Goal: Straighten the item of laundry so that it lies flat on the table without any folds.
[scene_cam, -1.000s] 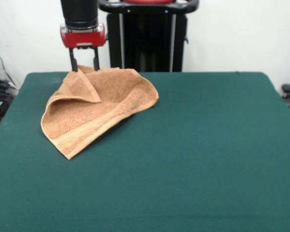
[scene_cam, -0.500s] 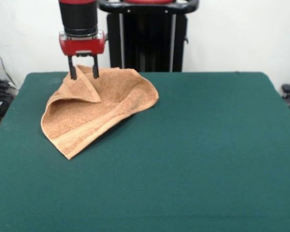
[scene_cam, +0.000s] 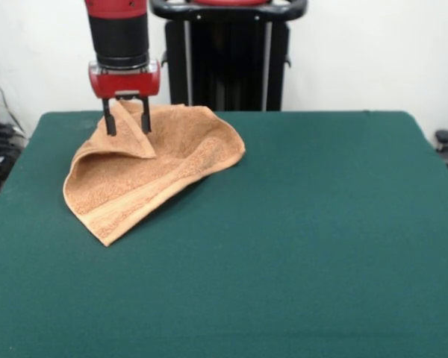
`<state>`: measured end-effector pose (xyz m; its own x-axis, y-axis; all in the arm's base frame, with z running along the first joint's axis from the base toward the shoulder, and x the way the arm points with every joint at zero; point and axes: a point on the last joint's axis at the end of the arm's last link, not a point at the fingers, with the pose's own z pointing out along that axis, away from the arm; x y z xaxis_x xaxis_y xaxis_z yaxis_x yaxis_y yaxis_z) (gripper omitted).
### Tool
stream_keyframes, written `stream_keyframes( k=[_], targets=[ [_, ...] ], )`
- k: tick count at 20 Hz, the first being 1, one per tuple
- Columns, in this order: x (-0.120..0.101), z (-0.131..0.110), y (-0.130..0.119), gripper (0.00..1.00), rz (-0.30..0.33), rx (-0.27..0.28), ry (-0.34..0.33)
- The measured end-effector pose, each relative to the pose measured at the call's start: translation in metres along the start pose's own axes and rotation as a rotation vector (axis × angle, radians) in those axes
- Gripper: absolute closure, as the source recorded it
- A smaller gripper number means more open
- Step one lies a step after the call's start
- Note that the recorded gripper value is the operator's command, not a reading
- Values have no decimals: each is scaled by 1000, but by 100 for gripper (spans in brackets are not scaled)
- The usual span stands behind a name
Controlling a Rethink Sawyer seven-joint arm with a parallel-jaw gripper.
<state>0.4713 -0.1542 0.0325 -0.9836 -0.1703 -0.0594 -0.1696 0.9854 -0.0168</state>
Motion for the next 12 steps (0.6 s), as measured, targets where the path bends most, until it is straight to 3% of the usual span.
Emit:
stream_keyframes(
  k=[12],
  targets=[
    [-15,0,6,0,-27,13,-13]
  ],
)
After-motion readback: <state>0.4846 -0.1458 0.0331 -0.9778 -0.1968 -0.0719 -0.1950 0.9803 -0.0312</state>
